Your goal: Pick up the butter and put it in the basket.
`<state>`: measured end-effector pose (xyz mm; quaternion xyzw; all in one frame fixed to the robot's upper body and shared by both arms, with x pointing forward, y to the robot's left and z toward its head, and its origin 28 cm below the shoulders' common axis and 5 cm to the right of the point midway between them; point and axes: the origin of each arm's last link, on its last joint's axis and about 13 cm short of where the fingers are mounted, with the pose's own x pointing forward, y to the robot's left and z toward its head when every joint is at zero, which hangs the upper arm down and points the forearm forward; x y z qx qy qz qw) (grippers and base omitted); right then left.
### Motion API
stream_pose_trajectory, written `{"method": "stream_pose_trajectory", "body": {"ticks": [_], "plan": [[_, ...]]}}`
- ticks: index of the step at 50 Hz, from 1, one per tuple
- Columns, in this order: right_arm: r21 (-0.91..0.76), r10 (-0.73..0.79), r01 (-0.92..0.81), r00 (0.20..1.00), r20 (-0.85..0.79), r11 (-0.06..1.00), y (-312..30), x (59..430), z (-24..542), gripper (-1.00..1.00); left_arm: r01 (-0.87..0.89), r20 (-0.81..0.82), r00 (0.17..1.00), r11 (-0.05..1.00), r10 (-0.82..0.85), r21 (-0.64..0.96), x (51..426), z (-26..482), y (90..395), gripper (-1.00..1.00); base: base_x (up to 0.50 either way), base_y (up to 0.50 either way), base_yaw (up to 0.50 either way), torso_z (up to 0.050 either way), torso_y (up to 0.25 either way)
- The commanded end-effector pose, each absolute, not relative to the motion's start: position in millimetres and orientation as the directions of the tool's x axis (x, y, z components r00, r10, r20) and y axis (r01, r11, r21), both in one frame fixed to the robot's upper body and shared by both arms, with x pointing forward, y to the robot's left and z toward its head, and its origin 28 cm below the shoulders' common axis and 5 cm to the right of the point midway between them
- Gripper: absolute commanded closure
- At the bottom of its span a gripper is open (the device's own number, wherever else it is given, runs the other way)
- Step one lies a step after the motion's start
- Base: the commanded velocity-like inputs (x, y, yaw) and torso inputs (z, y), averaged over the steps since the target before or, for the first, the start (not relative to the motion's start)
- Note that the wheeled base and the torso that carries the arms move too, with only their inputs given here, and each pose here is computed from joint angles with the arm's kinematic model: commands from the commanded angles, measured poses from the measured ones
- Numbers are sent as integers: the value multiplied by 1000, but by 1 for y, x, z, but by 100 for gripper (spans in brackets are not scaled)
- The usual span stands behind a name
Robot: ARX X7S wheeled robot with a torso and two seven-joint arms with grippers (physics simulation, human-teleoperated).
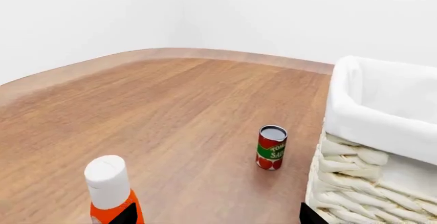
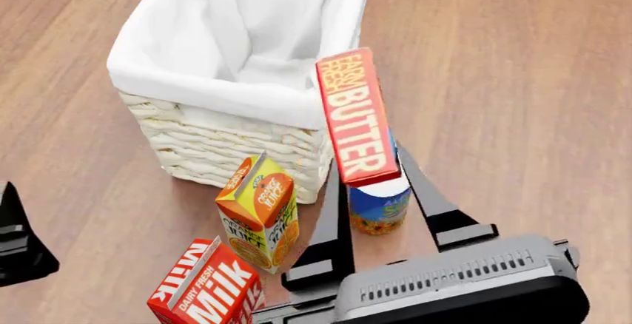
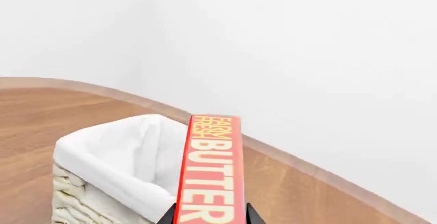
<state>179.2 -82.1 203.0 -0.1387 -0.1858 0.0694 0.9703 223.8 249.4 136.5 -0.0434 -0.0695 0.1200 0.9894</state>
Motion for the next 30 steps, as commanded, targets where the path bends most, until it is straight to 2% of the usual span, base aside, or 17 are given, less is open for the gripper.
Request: {"method": "stream_pose_trajectory", "body": {"ticks": [1,30], "plan": [[-281,79,45,907,413,959,-110,169,232,100,-228,125,963,969,240,-97,225,135,248,-100,0,0,0,0,0],[-209,-58,134,940,335,969,-164,194,268,100,-235,128,960,967,247,-99,225,134,248,-100,0,0,0,0,1]]}}
